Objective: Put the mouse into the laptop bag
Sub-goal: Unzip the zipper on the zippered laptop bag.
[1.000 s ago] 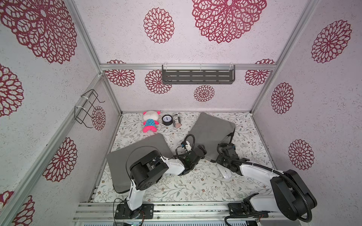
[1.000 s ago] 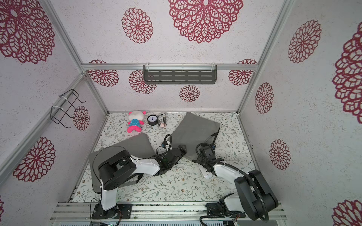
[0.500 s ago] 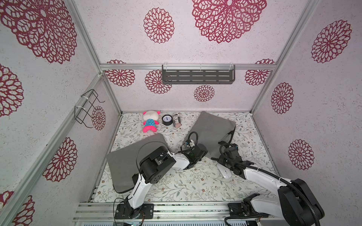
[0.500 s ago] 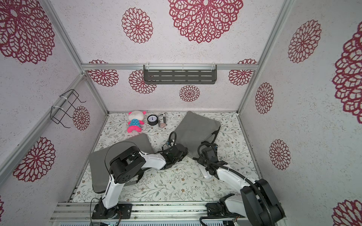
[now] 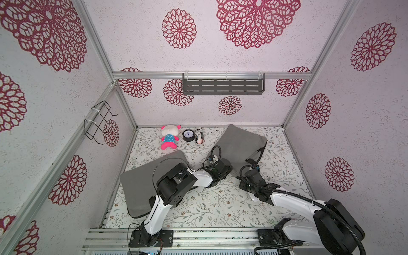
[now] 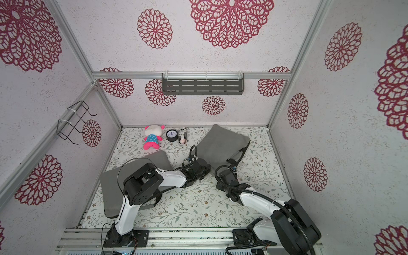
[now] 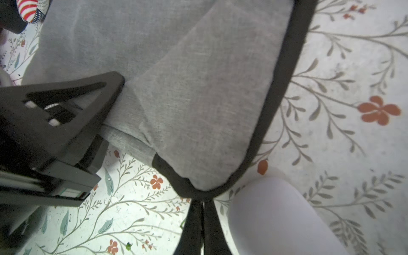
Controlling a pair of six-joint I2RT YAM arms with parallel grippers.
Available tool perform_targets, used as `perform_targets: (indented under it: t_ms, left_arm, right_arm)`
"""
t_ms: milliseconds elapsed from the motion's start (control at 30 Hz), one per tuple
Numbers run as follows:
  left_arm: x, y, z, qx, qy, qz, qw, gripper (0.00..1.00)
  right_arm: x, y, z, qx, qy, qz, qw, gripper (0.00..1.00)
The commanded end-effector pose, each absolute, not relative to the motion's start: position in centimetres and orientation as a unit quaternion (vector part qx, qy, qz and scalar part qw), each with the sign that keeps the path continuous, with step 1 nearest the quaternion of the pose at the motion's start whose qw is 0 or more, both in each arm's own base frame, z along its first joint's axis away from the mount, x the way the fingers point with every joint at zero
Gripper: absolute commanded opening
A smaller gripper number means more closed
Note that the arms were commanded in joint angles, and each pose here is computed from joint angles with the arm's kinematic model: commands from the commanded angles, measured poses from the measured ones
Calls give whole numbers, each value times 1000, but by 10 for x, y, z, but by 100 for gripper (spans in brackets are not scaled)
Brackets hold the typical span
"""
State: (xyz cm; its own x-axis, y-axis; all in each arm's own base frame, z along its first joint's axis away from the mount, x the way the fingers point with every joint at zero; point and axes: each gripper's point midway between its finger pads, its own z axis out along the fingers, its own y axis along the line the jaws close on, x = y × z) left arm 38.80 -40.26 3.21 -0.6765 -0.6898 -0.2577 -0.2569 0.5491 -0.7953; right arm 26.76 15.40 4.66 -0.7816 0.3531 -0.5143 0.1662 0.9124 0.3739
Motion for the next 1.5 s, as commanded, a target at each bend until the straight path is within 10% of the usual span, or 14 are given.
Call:
perform_targets:
  t_ms: [0, 567, 833, 1033, 1233, 1467]
  left_arm:
    - [390, -405, 28, -278, 834, -385, 282, 0]
    - [377, -414, 22, -266, 833, -413, 254, 1]
    - [374, -388, 27, -266, 847, -370, 273, 79]
    - [375, -356, 11, -278, 875, -294, 266, 93]
    - [381, -340, -11, -292, 884, -271, 246, 83]
    - [384, -351, -17, -282, 887, -282, 232, 21]
  right_arm:
    - [281, 180, 60, 128, 925, 187, 306, 0]
    - [289, 208, 70, 84, 920, 206, 322, 0]
    - [275, 160, 62, 157, 914, 176, 331, 0]
    - [268, 132, 56, 204, 904, 174, 333, 0]
    - [264, 123, 58, 216, 899, 174, 338, 0]
    - [262, 126, 56, 222, 898, 184, 332, 0]
